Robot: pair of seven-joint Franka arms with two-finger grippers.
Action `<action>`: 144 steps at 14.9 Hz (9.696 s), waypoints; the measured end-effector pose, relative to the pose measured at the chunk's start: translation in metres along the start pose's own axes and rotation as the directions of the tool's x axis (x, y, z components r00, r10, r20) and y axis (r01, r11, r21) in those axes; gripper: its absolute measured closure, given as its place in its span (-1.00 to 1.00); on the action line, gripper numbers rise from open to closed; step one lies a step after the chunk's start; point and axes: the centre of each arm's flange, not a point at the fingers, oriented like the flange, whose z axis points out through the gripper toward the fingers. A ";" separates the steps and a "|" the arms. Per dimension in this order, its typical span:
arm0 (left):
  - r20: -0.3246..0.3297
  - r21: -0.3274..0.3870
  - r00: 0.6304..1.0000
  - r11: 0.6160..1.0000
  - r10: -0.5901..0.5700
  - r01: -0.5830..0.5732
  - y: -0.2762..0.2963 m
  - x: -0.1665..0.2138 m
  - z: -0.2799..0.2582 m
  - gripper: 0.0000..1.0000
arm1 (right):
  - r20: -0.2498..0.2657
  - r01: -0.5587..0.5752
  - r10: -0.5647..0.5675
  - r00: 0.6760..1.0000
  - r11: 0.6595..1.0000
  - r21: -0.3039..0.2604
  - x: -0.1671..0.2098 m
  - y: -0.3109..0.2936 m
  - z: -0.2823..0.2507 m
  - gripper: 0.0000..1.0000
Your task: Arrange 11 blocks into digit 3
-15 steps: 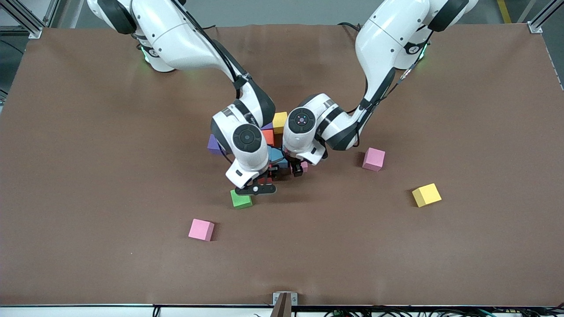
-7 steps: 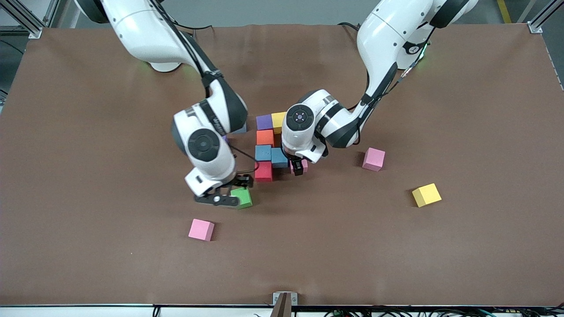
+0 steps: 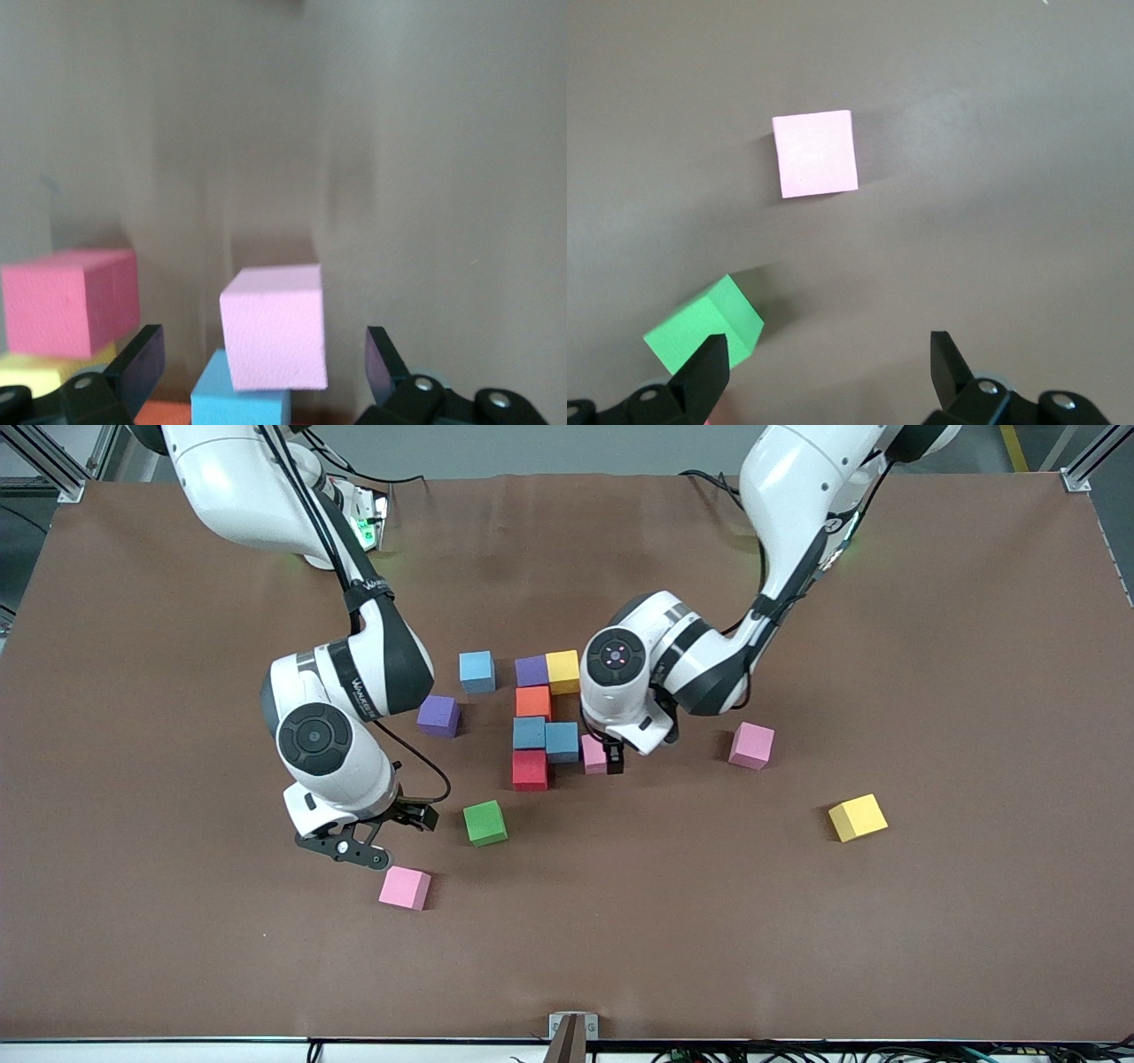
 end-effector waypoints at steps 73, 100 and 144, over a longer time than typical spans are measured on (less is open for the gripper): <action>-0.042 -0.037 0.453 0.452 0.890 -0.891 0.137 0.431 0.061 -1.00 | -0.056 0.360 -0.356 0.933 0.928 0.098 -0.099 -0.154 0.093 -0.06; -0.060 -0.101 0.559 0.552 0.827 -0.828 0.146 0.410 0.078 -0.19 | -0.035 0.451 -0.451 0.892 0.892 0.005 -0.123 -0.171 0.102 -0.06; 0.112 -0.157 0.993 0.986 -0.042 0.060 0.137 0.133 0.038 -0.19 | -0.027 0.466 -0.466 0.884 0.884 0.010 -0.126 -0.174 0.103 -1.00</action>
